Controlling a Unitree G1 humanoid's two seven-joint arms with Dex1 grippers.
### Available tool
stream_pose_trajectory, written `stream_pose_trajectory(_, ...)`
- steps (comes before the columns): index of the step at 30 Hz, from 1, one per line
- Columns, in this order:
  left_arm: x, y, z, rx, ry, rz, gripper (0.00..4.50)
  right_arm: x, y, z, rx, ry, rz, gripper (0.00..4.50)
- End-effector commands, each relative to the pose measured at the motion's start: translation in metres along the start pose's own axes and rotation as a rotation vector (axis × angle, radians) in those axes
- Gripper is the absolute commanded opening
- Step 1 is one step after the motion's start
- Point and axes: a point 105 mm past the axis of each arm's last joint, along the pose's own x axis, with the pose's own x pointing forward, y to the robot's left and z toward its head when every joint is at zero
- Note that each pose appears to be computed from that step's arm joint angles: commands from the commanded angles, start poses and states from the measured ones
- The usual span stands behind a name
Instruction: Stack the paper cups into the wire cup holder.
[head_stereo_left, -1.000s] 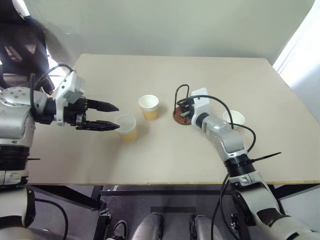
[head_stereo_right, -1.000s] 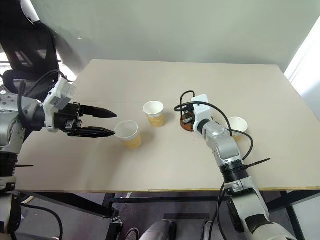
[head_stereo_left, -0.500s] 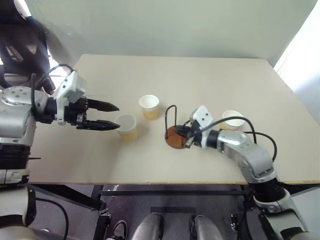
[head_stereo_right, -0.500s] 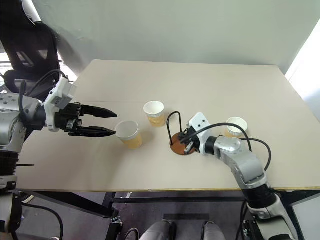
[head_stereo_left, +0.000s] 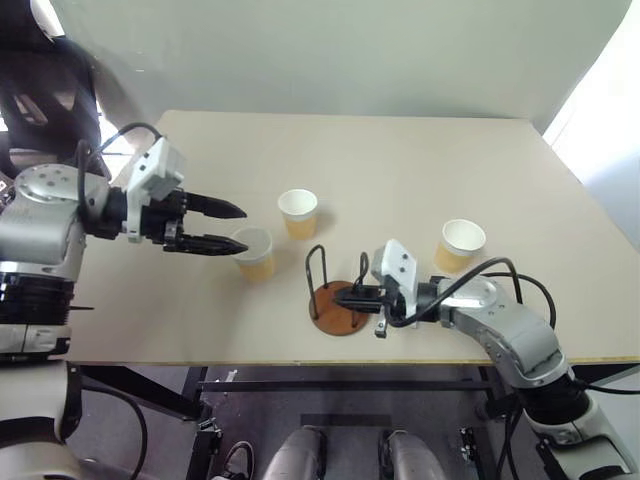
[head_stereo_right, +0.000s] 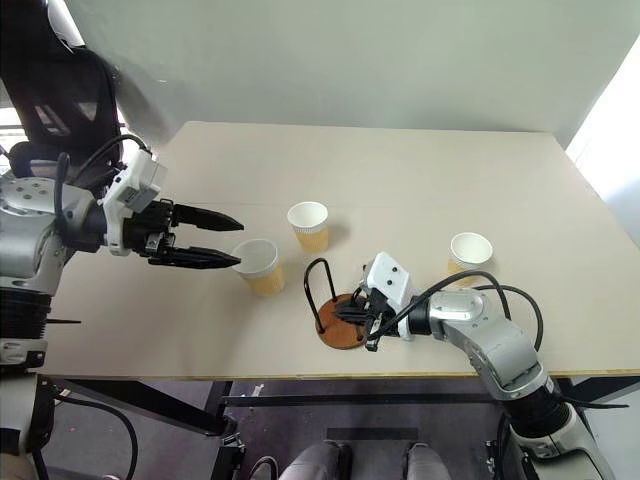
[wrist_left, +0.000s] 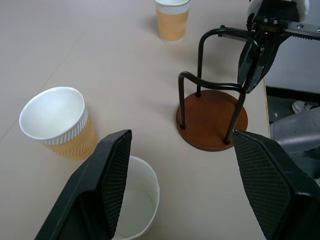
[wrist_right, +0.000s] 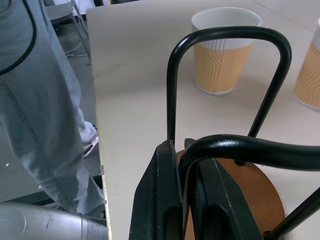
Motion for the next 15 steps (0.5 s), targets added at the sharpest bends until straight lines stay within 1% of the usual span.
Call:
stream_pose_trajectory(1, -0.0065, -0.0023, 0.0115, 0.05, -0.007, -0.019, 3.41, -0.0014, 0.0053, 0.0088, -0.053, -0.029, 0.027, 0.04)
stream_pose_trajectory(12, -0.0063, -0.0015, 0.0115, 0.05, -0.001, -0.02, 3.41, -0.003, -0.0006, 0.004, -0.058, -0.018, 0.021, 0.04)
stream_pose_trajectory(15, -0.0057, -0.001, 0.0118, 0.051, -0.002, -0.021, 3.41, -0.0036, -0.0009, 0.0026, -0.058, -0.009, 0.022, 0.79)
